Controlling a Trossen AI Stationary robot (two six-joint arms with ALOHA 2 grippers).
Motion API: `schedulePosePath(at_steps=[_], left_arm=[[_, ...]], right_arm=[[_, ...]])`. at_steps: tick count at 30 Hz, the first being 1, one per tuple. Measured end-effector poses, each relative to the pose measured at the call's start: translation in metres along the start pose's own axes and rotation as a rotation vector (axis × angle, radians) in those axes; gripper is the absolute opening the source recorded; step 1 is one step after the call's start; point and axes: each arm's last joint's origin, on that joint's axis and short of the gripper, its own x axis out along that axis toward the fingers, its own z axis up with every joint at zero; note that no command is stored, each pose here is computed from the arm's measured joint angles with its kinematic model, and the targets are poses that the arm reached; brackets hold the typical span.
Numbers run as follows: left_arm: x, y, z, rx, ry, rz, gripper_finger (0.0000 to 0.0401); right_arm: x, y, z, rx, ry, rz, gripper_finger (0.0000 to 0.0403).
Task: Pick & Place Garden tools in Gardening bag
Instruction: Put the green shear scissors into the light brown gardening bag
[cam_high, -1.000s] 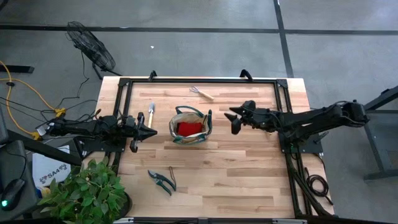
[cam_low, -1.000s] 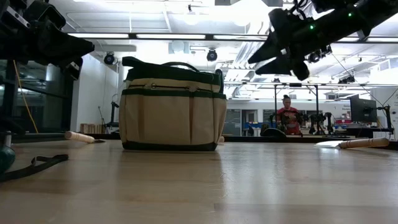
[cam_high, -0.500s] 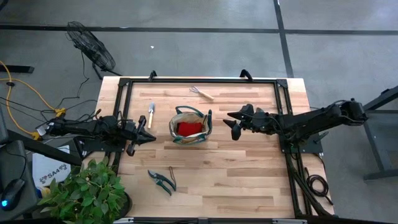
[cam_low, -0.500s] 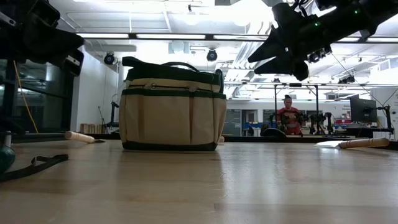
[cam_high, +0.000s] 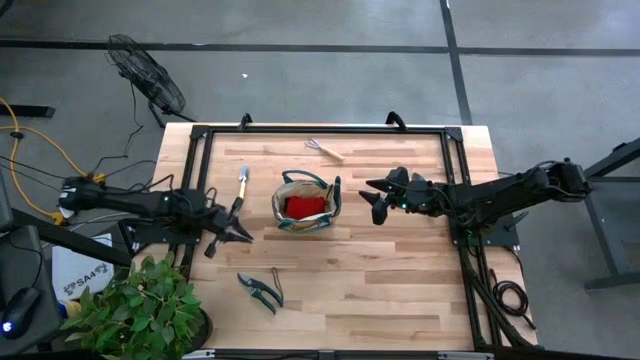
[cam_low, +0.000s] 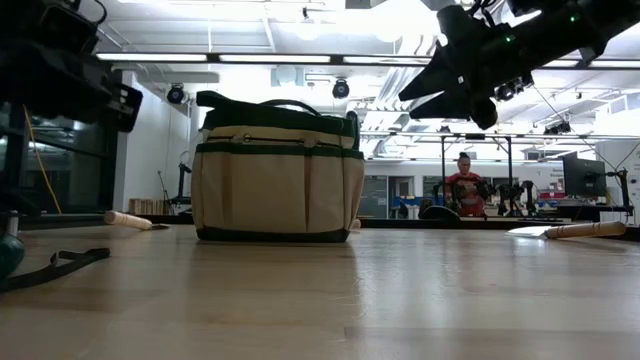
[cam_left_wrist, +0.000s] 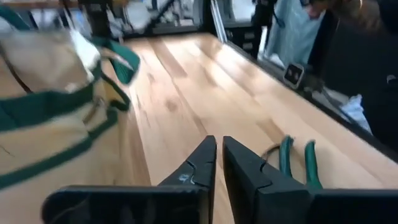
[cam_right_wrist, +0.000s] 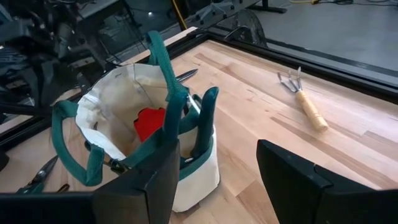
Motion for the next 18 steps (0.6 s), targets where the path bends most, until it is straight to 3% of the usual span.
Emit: schedulePosePath(at_steps=[4, 10, 18], left_arm=[[0.009, 0.003, 0.0, -0.011, 0.038, -0.008, 0.0078], [0.022, 0.002, -0.001, -0.014, 0.058, -0.117, 0.0154], [0.047, -0.015, 0.019, 0.077, 0.134, -0.2, 0.0171]], right_arm=[[0.0, 0.0, 0.0, 0.0, -0.001, -0.002, 0.0205], [0.0, 0.0, -0.001, -0.003, 0.006, -0.001, 0.0205], [0.0, -0.001, -0.003, -0.012, 0.025, -0.012, 0.0205]])
